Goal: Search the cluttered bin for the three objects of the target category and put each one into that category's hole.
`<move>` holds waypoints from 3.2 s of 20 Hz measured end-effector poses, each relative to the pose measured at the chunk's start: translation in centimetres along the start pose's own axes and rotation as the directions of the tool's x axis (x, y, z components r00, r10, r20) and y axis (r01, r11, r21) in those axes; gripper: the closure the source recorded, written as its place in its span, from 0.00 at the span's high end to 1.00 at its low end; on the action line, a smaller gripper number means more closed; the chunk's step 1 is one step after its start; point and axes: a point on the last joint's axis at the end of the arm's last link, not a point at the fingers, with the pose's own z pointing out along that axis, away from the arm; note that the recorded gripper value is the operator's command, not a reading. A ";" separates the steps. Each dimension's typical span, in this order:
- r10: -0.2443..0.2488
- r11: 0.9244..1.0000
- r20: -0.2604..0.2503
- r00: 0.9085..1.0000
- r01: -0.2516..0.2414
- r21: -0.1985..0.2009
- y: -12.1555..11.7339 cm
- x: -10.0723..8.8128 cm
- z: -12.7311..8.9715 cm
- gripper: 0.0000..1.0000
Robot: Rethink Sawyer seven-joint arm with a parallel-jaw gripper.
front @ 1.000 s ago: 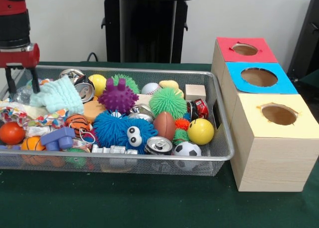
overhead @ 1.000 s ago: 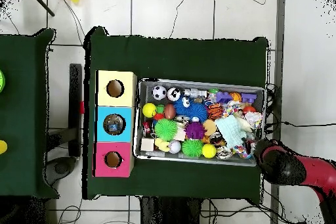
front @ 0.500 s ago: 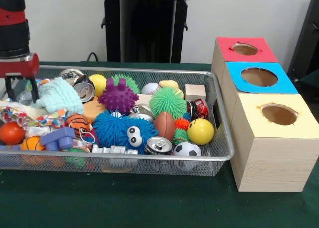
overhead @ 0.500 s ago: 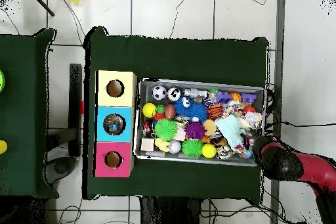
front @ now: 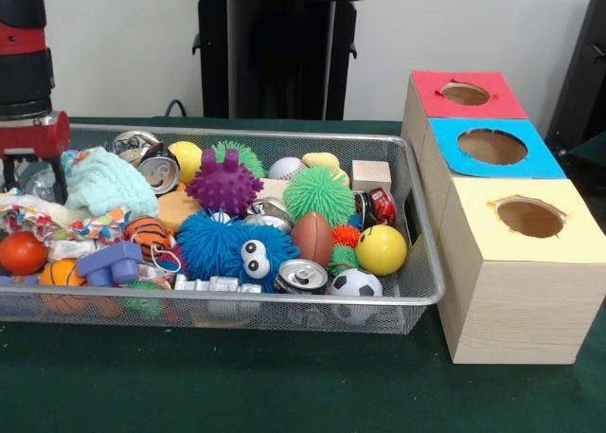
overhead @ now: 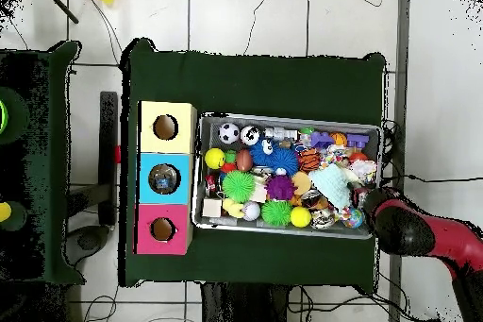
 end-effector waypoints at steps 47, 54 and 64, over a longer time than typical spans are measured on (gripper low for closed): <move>-0.038 0.998 -0.036 0.999 0.039 0.040 0.5 2.6 -1.2 1.00; -0.034 0.999 -0.040 0.999 0.036 0.041 0.7 2.7 -2.3 1.00; -0.016 1.000 -0.049 0.999 0.017 0.016 1.3 3.5 -1.6 0.00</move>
